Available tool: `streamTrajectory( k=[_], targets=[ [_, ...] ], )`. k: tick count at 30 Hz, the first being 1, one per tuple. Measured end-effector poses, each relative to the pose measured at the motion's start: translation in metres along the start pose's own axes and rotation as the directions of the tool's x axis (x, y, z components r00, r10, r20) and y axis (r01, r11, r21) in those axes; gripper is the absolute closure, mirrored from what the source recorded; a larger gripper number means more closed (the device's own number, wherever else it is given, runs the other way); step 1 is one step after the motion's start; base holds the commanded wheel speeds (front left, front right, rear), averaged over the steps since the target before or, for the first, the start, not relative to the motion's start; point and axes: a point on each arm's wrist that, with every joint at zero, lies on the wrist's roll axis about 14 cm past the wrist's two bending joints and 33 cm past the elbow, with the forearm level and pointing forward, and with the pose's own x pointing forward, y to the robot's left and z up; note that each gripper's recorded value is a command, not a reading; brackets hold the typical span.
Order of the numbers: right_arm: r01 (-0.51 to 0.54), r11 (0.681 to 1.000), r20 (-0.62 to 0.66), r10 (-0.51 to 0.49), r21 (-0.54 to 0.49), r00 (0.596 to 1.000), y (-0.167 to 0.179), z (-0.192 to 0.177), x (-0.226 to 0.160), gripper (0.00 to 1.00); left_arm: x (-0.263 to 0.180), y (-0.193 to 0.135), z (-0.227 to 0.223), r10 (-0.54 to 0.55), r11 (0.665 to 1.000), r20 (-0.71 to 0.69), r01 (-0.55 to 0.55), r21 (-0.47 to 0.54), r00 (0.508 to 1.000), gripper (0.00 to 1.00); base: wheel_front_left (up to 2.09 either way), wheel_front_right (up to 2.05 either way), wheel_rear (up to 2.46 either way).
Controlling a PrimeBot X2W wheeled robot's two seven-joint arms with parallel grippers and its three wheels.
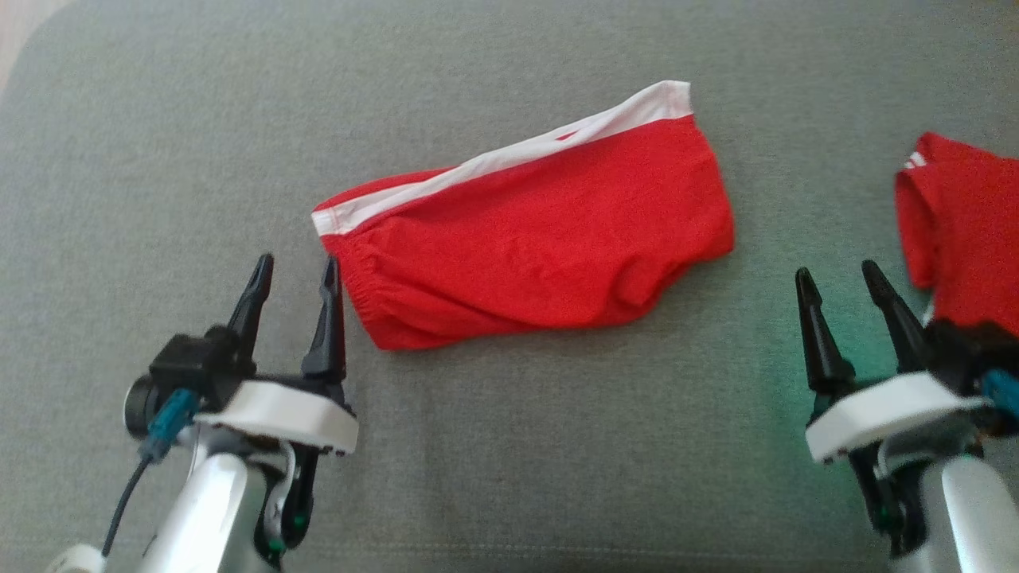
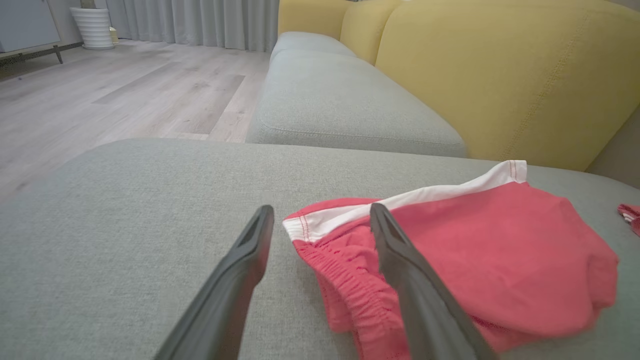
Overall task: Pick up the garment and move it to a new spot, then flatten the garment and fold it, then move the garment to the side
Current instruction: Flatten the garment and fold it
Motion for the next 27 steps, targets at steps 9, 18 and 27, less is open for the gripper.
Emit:
streamTrajectory(
  k=[9, 18, 27],
  targets=[
    [-0.154, 0.988, -0.136, 0.150, -0.018, 0.979, 0.036, -0.032, 0.074, 0.00, 0.009, 0.009, -0.005, 0.020, 1.000, -0.011, -0.020, -0.004, 1.000, 0.00, 0.00, 0.00, 0.00],
    [-0.217, 0.975, -0.300, 0.195, -0.040, 0.934, 0.054, -0.070, 0.100, 0.56, 0.012, 0.016, -0.009, 0.047, 0.999, -0.017, -0.048, -0.019, 0.999, 0.00, 0.00, 0.00, 0.00],
    [-0.203, 0.979, -0.252, 0.204, 0.029, 0.946, 0.059, -0.066, 0.088, 1.00, 0.015, 0.007, -0.003, 0.019, 1.000, 0.004, -0.019, -0.018, 1.000, 0.00, 0.00, 0.00, 0.00]
  ],
)
